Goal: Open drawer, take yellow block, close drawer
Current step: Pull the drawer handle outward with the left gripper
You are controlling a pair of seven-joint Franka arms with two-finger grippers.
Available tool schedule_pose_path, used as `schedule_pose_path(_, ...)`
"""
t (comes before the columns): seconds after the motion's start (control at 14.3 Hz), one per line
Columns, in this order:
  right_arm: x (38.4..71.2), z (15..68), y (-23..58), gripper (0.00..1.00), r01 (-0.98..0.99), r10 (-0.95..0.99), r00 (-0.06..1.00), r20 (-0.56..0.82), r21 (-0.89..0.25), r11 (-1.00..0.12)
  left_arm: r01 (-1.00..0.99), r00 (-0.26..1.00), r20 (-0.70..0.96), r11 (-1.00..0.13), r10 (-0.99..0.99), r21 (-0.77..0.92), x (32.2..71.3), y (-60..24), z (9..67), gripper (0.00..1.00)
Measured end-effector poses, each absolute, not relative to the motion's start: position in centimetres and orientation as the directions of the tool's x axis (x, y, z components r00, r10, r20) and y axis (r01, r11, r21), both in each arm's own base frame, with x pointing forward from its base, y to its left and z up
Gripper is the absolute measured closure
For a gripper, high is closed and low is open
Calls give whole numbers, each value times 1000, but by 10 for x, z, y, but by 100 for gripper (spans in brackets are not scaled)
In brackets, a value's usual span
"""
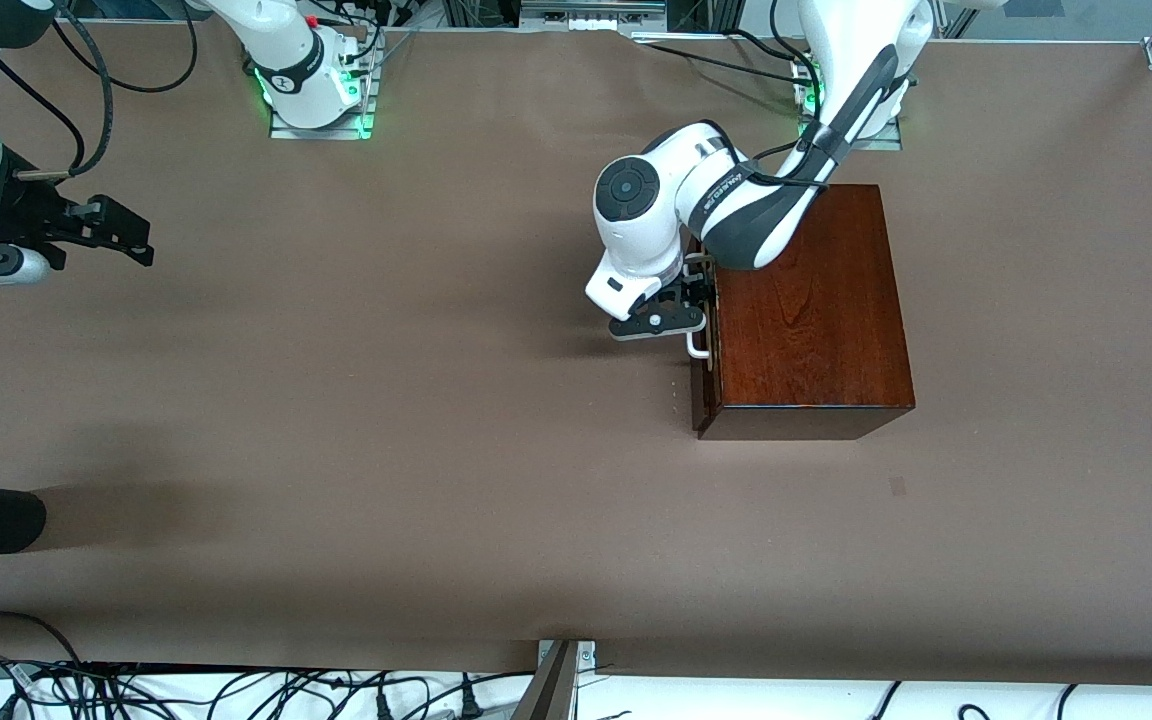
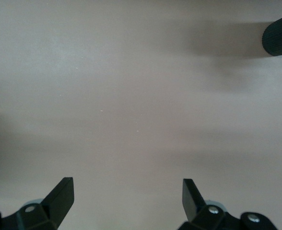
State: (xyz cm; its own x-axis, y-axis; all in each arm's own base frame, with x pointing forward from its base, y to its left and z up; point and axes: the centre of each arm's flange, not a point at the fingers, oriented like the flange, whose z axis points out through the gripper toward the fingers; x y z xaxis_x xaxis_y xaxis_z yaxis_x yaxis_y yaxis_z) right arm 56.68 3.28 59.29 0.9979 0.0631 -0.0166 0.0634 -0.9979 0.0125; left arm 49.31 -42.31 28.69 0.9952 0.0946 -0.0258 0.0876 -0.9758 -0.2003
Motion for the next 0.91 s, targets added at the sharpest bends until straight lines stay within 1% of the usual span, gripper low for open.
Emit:
schedule_pose_path(0.56, 567, 591, 33, 0, 63, 63, 998, -18, 12, -998, 130, 991, -9, -981, 132, -143, 492, -433, 281, 0)
schedule_pose_path(0.91, 567, 587, 33, 0, 63, 63, 998, -19, 12, -998, 120, 993, 3, -982, 120, -148, 488, -441, 281, 0)
